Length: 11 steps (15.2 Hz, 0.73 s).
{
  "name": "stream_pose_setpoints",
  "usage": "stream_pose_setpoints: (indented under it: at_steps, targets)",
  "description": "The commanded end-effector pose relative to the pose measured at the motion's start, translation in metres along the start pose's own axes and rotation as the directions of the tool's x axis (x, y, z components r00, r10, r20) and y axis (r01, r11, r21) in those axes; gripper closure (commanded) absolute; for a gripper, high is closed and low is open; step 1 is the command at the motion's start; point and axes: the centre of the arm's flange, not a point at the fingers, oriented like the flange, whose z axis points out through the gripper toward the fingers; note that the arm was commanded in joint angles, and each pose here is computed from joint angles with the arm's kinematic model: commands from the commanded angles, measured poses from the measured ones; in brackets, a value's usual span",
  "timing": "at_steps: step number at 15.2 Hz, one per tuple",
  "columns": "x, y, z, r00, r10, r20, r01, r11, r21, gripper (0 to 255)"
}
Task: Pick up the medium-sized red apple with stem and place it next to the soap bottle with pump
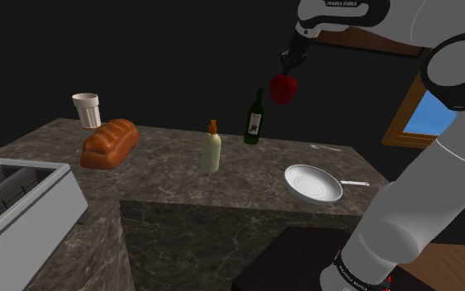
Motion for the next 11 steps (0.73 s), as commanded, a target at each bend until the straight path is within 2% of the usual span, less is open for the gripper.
stream_pose_setpoints:
  at_steps: [1, 11]
  targets:
    - [0.000, -0.027, -0.003, 1.000, 0.002, 0.000, -0.002, 1.000, -0.001, 255]
    - [-0.006, -0.159, -0.012, 1.000, 0.002, 0.000, -0.002, 1.000, -0.001, 255]
